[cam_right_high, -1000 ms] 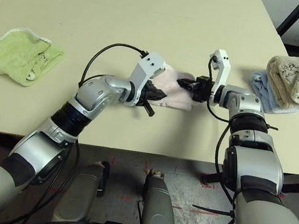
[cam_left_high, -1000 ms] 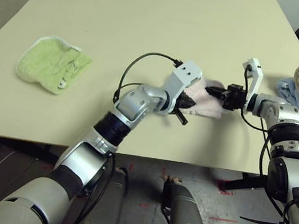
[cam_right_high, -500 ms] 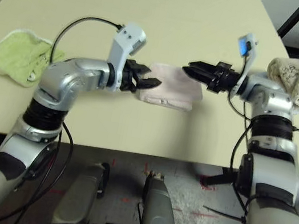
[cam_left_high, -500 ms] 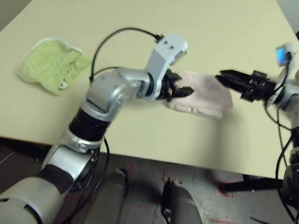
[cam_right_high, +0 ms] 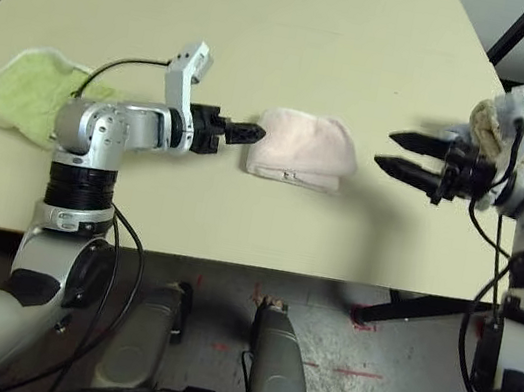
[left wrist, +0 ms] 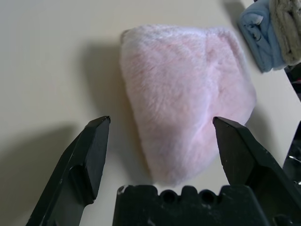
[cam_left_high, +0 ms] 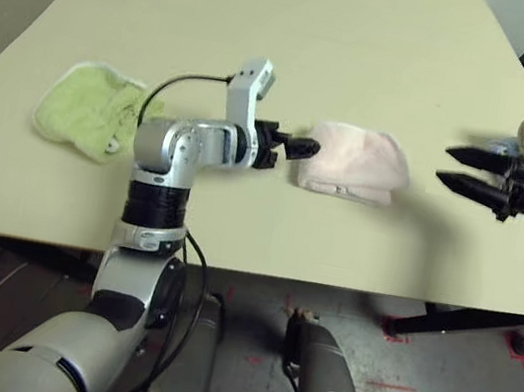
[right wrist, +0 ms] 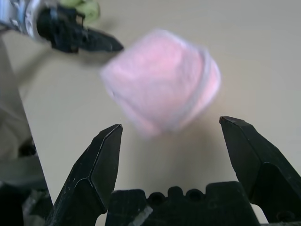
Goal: Fold the towel and set it aside.
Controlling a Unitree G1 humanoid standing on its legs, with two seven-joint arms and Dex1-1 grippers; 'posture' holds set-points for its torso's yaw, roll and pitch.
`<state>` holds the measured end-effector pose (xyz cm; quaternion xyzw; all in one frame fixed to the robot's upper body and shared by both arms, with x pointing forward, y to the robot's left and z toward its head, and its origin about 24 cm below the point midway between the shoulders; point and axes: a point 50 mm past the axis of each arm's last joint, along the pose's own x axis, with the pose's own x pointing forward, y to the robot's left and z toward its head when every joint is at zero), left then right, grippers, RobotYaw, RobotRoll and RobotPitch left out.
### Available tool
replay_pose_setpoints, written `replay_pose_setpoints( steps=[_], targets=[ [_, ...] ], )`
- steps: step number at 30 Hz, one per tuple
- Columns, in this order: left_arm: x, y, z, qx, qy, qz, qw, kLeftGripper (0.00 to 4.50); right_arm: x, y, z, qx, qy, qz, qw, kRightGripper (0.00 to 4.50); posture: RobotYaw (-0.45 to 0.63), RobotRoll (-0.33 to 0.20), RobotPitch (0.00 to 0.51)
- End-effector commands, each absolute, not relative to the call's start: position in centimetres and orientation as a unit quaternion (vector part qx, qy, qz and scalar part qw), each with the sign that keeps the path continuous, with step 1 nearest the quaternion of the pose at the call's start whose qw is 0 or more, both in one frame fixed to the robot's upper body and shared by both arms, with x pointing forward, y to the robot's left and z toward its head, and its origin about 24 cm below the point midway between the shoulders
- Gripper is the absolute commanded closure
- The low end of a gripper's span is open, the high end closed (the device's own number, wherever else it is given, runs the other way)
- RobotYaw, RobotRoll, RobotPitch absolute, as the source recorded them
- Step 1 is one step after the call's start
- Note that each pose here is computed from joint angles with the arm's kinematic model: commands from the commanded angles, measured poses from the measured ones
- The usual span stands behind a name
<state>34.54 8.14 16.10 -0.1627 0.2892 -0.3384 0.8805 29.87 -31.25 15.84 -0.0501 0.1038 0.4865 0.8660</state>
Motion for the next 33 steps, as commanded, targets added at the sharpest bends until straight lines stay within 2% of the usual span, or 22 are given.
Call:
replay_pose_setpoints(
  steps=[1,8,16,19,24,28,33],
  targets=[
    [34.8,7.3,15.1,-0.170,0.310,-0.338,0.872,0.05,28.9,-31.8,16.0,-0.067,0.104,0.483,0.867,0.03,0.02,0.000,0.170],
    [35.1,5.8,14.2,-0.168,0.332,-0.349,0.860,0.05,27.7,-31.5,15.0,-0.066,0.114,0.484,0.865,0.03,0.00,0.000,0.169],
    [35.5,3.4,13.1,-0.166,0.358,-0.351,0.849,0.05,27.5,-30.8,14.8,-0.069,0.105,0.484,0.866,0.03,-0.03,0.000,0.162],
    [35.5,2.9,12.7,-0.161,0.365,-0.349,0.848,0.96,27.6,-30.5,14.8,-0.071,0.099,0.483,0.867,0.00,-0.03,0.000,0.161],
    [35.6,3.0,12.8,-0.155,0.360,-0.342,0.854,2.95,27.9,-30.1,14.6,-0.072,0.092,0.482,0.868,0.00,-0.03,0.000,0.162],
    [35.6,3.7,14.0,-0.167,0.328,-0.339,0.866,4.42,28.6,-29.5,14.5,-0.072,0.084,0.481,0.870,0.00,-0.02,0.000,0.165],
    [34.6,5.1,17.2,-0.185,0.245,-0.344,0.887,4.47,30.0,-28.4,14.3,-0.058,0.059,0.480,0.873,0.00,0.04,0.000,0.169]
  ],
)
